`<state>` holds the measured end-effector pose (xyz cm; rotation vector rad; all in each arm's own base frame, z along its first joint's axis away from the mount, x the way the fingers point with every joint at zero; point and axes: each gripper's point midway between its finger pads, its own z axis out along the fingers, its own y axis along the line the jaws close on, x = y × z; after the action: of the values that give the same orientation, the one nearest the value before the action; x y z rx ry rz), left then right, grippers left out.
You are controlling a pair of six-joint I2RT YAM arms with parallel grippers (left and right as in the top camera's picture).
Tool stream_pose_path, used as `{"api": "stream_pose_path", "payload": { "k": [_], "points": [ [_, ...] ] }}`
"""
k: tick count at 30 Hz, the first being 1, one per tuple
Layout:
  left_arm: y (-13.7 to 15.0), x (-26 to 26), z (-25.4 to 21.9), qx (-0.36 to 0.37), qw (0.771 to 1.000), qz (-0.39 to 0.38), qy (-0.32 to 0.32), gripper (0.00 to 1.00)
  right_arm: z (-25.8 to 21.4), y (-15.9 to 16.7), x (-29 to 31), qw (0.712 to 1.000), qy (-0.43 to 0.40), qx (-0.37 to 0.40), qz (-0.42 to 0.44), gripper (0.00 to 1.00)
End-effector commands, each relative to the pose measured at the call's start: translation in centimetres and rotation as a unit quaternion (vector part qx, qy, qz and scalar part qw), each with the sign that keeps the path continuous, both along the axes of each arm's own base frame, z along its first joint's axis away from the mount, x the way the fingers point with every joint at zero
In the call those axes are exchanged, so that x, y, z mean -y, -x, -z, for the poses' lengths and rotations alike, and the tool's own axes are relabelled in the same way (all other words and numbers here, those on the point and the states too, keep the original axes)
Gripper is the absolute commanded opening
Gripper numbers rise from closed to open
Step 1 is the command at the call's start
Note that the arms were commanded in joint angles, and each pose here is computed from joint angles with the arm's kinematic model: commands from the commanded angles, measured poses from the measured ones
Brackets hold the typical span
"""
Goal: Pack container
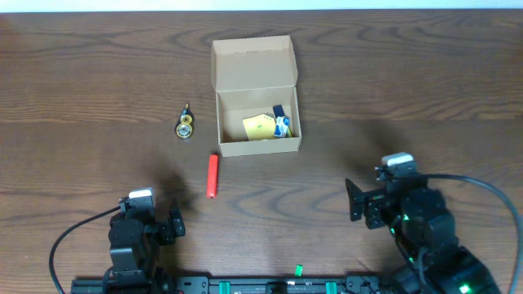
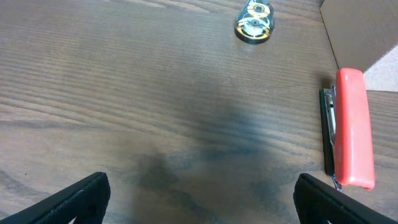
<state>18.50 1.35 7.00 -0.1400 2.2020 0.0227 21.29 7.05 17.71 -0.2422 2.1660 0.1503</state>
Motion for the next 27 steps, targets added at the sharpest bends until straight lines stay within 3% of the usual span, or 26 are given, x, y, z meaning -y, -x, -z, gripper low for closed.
{"api": "stream_pose_path", "payload": {
  "k": [1, 16, 27],
  "points": [
    [0.2, -0.2, 0.7, -0.009, 1.0, -0.002, -0.003, 0.95, 2.2, 0.3, 1.0, 1.0, 0.014, 0.017, 0.003, 0.99],
    [0.2, -0.2, 0.7, -0.009, 1.0, -0.002, -0.003, 0.95, 8.9, 0.8, 5.4, 0.994, -0.014, 0.038, 0.099, 0.99],
    [0.2, -0.2, 0.7, -0.009, 1.0, -0.002, -0.003, 0.95, 9.2, 1.1, 5.4, 0.995, -0.013, 0.029, 0.098, 0.99]
  ]
}}
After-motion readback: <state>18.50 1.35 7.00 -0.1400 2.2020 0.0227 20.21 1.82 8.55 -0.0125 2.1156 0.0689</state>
